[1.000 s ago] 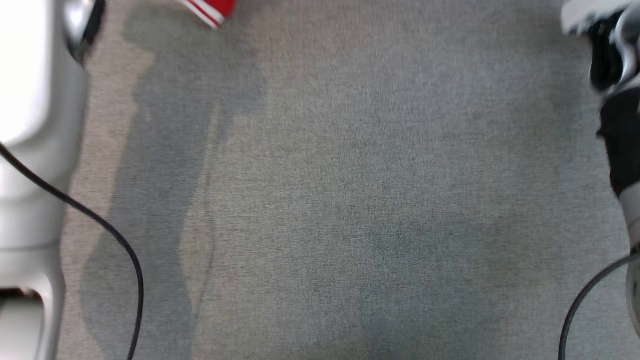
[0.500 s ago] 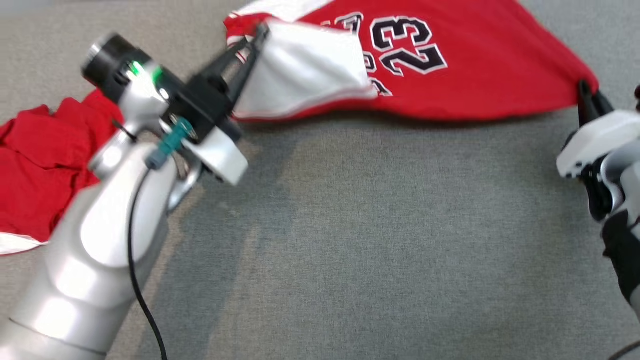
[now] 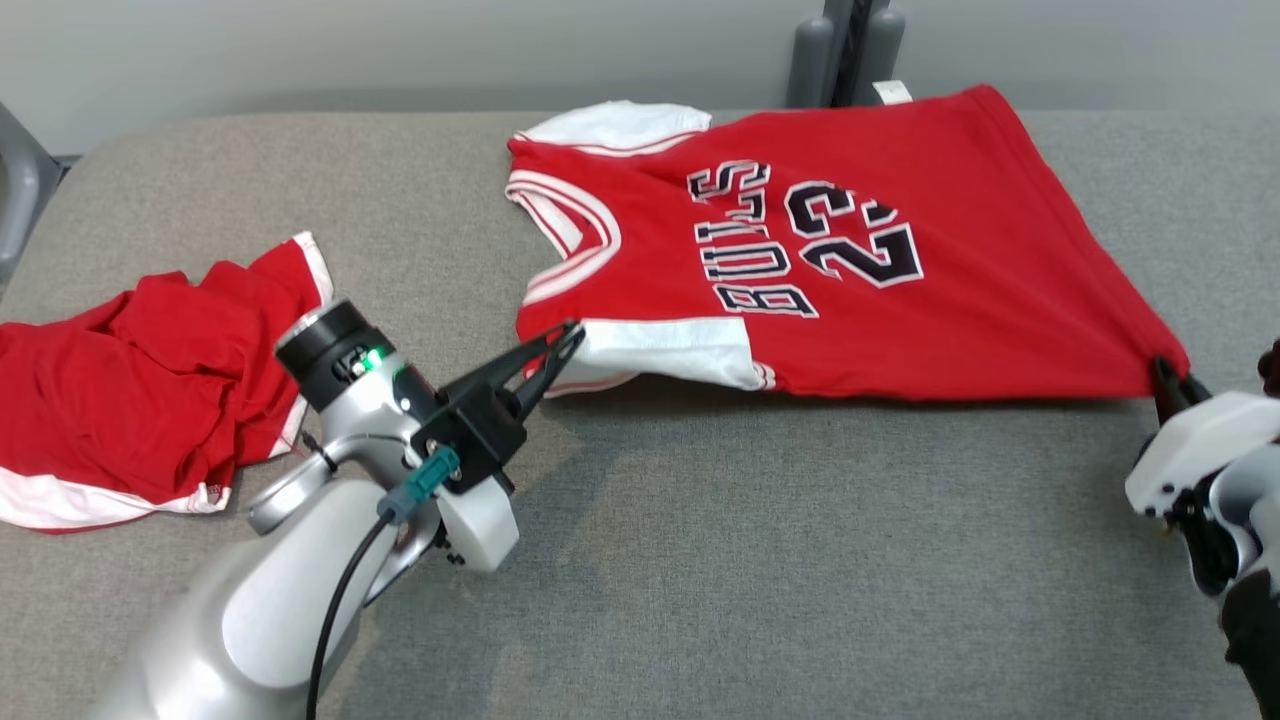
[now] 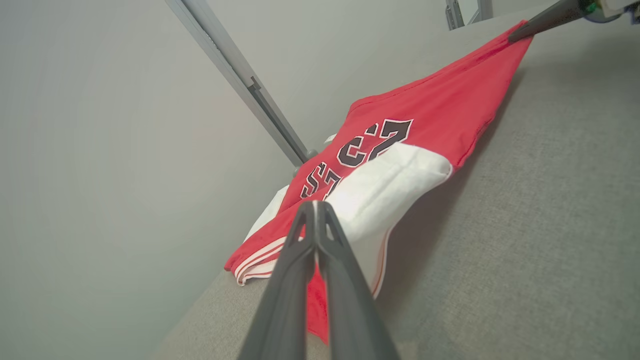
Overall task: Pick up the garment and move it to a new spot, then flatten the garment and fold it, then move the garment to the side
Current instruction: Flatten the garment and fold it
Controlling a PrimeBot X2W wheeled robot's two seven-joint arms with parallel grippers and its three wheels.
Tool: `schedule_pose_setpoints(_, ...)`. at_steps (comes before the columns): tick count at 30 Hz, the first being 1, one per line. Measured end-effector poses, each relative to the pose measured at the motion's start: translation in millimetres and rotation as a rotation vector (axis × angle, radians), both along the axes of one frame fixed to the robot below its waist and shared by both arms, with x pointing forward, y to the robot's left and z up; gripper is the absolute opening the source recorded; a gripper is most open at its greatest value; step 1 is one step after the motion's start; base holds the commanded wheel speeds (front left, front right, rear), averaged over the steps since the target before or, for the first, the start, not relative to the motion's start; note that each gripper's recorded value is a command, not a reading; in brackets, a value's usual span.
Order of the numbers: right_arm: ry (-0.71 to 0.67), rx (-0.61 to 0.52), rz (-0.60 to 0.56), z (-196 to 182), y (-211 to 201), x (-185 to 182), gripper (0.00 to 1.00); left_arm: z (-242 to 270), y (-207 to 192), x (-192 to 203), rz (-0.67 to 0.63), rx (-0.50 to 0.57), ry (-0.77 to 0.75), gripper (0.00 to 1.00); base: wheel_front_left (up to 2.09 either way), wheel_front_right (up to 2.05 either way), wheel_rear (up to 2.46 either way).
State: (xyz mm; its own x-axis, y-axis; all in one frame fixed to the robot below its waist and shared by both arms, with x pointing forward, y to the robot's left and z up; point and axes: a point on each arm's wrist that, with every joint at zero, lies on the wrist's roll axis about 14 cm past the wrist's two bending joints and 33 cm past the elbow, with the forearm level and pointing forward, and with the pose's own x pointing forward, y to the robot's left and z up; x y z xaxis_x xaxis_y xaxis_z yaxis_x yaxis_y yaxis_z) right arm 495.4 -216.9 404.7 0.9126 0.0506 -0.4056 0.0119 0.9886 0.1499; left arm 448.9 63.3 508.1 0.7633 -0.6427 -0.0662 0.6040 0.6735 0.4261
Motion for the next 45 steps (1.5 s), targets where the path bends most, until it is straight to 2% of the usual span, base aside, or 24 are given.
schedule_pose_setpoints(9,0.038,0.023,-0.002,-6,-3,-44,0.0,-11,2,-42,-0.018,0.027,0.028,0.0,0.0,0.0,0.0)
schedule_pose_setpoints(16,0.031,0.119,-0.065,-4,-8,-73,0.0,-17,-1,-73,-0.042,0.041,0.037,0.0,0.0,0.0,0.0)
schedule_pose_setpoints(27,0.069,0.102,-0.037,-14,-10,-107,0.0,-58,4,-113,-0.085,0.115,0.143,0.0,0.0,0.0,0.0)
schedule_pose_setpoints(35,0.103,0.089,-0.025,-17,-16,-117,0.0,-76,12,-132,-0.109,0.146,0.21,0.0,0.0,0.0,0.0)
schedule_pose_setpoints(45,0.08,0.096,-0.014,-12,-14,-115,0.0,-103,17,-166,-0.182,0.193,0.32,0.0,0.0,0.0,0.0)
